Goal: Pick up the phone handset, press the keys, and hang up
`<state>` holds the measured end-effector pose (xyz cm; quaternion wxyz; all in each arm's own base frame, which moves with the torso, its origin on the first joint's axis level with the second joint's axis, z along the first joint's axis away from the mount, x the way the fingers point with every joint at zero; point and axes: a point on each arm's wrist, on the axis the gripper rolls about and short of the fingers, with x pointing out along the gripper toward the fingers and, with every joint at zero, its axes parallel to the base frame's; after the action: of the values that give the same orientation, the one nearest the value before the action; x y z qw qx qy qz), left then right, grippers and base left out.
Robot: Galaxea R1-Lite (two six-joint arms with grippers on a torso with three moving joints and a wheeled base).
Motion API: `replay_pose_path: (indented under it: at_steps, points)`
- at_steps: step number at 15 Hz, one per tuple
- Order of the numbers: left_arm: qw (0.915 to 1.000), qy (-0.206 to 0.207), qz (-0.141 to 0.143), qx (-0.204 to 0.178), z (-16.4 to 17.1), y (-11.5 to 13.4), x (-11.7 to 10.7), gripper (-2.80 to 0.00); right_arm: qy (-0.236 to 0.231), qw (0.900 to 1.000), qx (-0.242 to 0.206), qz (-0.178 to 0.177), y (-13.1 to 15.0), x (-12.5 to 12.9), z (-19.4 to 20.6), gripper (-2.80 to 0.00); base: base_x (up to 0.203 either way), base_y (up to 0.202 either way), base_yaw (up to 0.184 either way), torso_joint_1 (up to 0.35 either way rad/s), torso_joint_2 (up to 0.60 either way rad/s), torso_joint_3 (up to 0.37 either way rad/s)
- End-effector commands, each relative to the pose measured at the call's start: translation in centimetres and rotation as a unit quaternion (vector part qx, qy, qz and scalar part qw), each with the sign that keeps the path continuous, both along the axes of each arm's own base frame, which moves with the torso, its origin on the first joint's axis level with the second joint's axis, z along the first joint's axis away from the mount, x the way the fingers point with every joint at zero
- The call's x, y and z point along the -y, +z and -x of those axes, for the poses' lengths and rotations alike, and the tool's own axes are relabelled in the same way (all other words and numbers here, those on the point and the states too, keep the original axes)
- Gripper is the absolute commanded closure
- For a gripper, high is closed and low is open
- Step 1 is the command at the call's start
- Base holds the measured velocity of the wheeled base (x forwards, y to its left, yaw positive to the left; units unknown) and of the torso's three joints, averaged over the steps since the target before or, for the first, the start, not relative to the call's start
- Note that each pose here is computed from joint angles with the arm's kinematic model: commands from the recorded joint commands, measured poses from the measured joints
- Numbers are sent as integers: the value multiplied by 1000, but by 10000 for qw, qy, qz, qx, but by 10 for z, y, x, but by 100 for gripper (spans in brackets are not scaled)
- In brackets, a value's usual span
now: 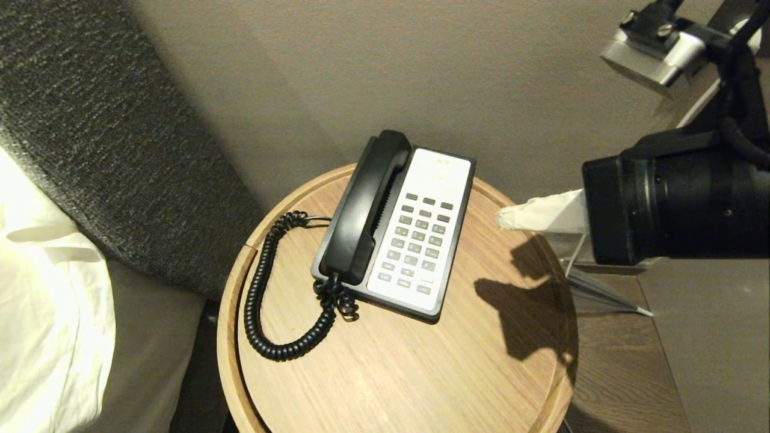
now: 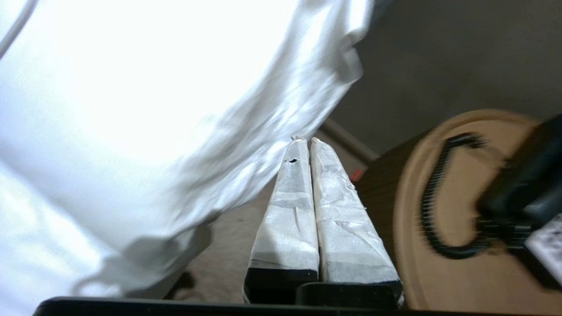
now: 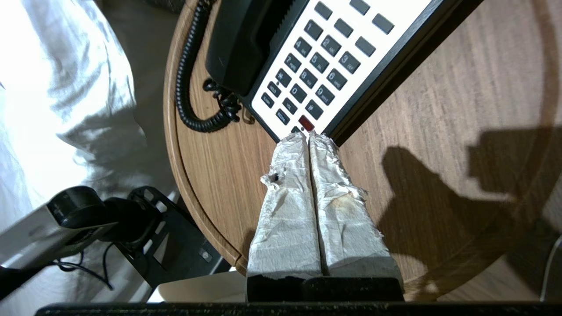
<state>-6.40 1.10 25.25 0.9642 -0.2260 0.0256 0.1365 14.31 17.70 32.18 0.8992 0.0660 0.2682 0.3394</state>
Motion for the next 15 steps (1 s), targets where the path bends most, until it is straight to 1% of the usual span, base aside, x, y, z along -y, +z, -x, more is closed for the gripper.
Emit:
replay_pose_path:
  at_steps: [1,2,3,4,5,6,7,9,10,11,12,13,14,15]
  points:
    - [9994,228,-250,-37,18,-52,5,0,-20,9998,111,-167,9,10,7,0,0,0,0,0,0,0]
    - [9980,123,-587,-224,16,-70,5,0,-15,9998,115,-180,8,13,10,0,0,0,0,0,0,0]
    - [9945,-27,-992,-337,12,-87,5,0,-11,9997,120,-198,9,14,11,0,0,0,0,0,0,0]
    - [9903,-191,-1338,-316,5,-102,6,0,-14,9996,139,-233,10,16,12,0,0,0,0,0,0,0]
    - [9863,-286,-1608,-245,-3,-116,6,0,-11,9995,169,-261,12,18,14,0,0,0,0,0,0,0]
    - [9827,-317,-1817,-138,-12,-128,6,0,-14,9994,193,-292,13,20,15,0,0,0,0,0,0,0]
    - [9804,-313,-1945,-60,-21,-140,6,0,-14,9993,202,-317,14,22,17,0,0,0,0,0,0,0]
    - [9781,-353,-2049,-58,-35,-165,6,0,-4,9991,232,-349,16,24,19,0,0,0,0,0,0,0]
    - [9764,-476,-2100,184,-37,-167,7,0,0,9990,258,-370,17,26,20,0,0,0,0,0,0,0]
    - [9709,-832,-2231,246,-38,-168,9,0,-8,9990,260,-368,17,26,20,0,0,0,0,0,0,0]
    - [9586,-1190,-2575,266,-39,-169,10,0,-8,9990,255,-362,17,26,20,0,0,0,0,0,0,0]
    - [9529,-1384,-2690,210,-41,-175,11,0,-15,9990,258,-359,16,26,19,0,0,0,0,0,0,0]
    - [9521,-1439,-2695,131,-43,-181,11,0,-12,9990,263,-356,16,26,20,0,0,0,0,0,0,0]
    - [9526,-1440,-2675,164,-42,-179,11,0,-16,9989,282,-364,17,28,21,0,0,0,0,0,0,0]
